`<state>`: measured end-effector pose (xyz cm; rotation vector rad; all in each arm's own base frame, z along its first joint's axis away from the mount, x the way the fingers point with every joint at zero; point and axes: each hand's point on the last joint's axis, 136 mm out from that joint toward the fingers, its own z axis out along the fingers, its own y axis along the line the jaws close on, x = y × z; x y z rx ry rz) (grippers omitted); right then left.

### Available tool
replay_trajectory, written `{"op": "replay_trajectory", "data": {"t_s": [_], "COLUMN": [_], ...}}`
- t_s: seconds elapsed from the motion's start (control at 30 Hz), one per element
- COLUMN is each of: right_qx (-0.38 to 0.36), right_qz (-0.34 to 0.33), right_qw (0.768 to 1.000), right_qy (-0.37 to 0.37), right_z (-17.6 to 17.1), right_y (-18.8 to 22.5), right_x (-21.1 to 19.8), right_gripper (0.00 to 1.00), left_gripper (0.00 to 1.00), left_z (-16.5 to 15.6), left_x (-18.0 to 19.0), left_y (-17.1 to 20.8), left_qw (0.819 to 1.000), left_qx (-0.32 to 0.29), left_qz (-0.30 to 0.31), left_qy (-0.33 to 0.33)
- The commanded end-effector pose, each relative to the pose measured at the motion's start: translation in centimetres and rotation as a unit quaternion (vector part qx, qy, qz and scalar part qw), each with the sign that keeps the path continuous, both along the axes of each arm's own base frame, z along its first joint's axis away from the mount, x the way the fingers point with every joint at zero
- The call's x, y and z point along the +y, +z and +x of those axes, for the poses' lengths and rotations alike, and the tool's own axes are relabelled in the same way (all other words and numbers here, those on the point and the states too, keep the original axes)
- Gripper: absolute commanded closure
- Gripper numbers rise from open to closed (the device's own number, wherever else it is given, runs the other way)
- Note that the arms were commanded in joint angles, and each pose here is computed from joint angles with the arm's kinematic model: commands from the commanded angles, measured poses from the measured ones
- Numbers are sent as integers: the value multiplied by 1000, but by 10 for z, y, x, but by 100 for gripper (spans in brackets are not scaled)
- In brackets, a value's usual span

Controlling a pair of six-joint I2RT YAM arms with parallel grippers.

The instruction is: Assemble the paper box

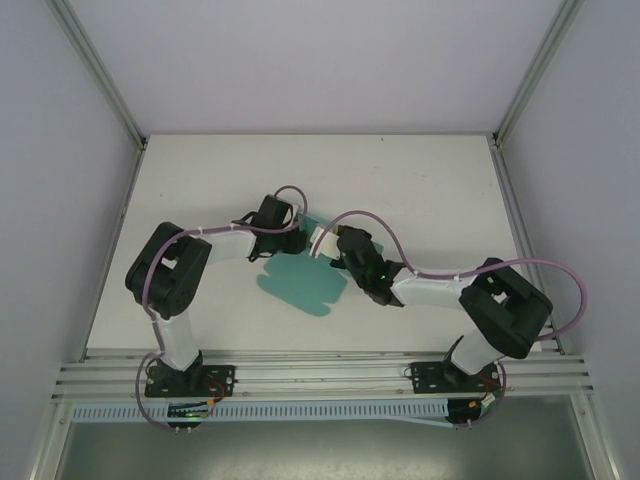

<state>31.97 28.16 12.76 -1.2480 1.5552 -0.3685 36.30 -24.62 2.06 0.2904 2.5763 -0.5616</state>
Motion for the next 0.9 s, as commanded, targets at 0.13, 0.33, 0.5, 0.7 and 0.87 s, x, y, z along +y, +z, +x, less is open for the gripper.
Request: {"op": "replay_trajectory", "data": {"t_s": [0.13,0.33,0.5,0.7,0.87], "right_qx": [-3,-8,-11,-11,-13], "right_qz": [5,-5,-1,-3,-5], "right_qw": [1000,1000,1000,1000,999], "right_qy": [25,4,7,15,31], "right_z": [0,13,15,15,13], "right_y": [-3,0,4,5,2], "right_x": [6,-7,-8,-3,6], "right_gripper": [100,100,100,100,100], "left_gripper": [58,52,54,69,72], "left_z": [-16,-23,-23,-24,-26], "left_x": [0,8,18,-7,-33], "left_y": [32,45,37,33,44], "left_qw": [1000,1000,999,999,992], "left_qx": [-12,-24,-28,-16,-17], "left_qz": [-9,-7,13,-35,-99], "left_qy": [-7,-1,12,-31,-78]}}
